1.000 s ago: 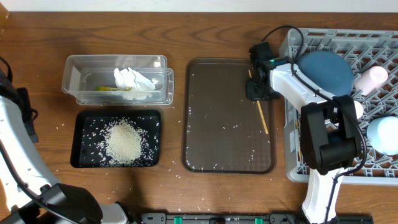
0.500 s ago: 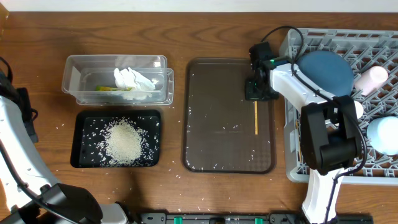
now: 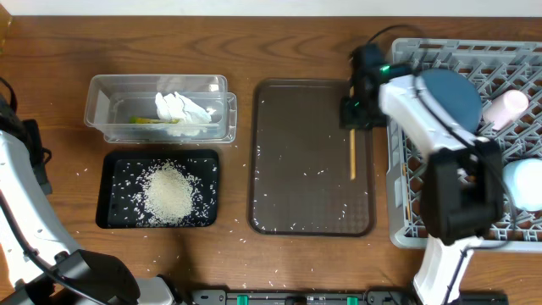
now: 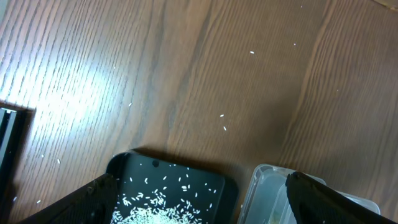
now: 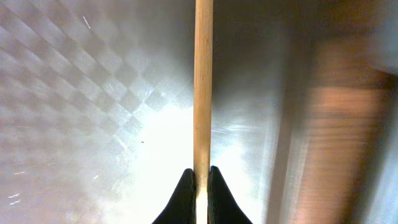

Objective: Sort waste into correct bins and load items into the dishwasher rack
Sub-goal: 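Carry the second chopstick into the rack and release it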

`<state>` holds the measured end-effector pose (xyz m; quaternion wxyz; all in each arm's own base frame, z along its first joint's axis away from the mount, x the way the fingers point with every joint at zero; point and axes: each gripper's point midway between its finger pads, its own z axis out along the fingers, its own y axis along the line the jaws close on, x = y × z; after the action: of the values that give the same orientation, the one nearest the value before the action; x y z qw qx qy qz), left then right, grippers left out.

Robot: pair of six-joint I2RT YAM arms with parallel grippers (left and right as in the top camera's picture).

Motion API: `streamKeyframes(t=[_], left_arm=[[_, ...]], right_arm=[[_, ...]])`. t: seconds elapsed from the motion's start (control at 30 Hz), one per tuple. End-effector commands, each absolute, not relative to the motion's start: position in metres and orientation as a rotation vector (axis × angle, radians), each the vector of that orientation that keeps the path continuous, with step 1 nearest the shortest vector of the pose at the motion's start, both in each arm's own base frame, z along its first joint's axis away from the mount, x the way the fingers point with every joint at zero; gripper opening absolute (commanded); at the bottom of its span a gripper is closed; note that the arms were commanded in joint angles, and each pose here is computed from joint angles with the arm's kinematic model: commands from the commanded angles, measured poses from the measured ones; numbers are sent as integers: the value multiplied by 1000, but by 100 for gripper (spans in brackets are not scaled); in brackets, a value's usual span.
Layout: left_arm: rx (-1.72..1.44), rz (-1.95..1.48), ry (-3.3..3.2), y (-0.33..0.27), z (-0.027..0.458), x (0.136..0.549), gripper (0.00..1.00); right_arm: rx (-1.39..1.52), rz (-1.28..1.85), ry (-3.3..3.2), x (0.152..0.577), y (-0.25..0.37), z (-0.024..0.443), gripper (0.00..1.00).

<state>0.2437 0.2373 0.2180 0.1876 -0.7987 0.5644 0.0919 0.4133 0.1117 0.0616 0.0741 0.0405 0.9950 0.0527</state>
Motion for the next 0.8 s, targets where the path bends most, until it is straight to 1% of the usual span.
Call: streamKeyframes(t=[0.0, 0.17, 0.3, 0.47, 0.77], left_arm=[[-2247, 275, 1603, 237, 216, 241, 89], [-2247, 275, 1603, 237, 216, 241, 89], [-2248, 275, 1603, 237, 216, 241, 89], [-2248, 275, 1603, 237, 216, 241, 89], [-2247, 275, 1603, 237, 216, 241, 89]], right_arm=[[96, 188, 2805, 431, 85, 143, 1], [50, 152, 2679, 422, 41, 205, 1], [-91, 210, 2620, 410, 27, 231, 1], [-70, 192, 2670, 400, 7, 222, 0], [-28, 182, 2755, 391, 1, 171, 2]])
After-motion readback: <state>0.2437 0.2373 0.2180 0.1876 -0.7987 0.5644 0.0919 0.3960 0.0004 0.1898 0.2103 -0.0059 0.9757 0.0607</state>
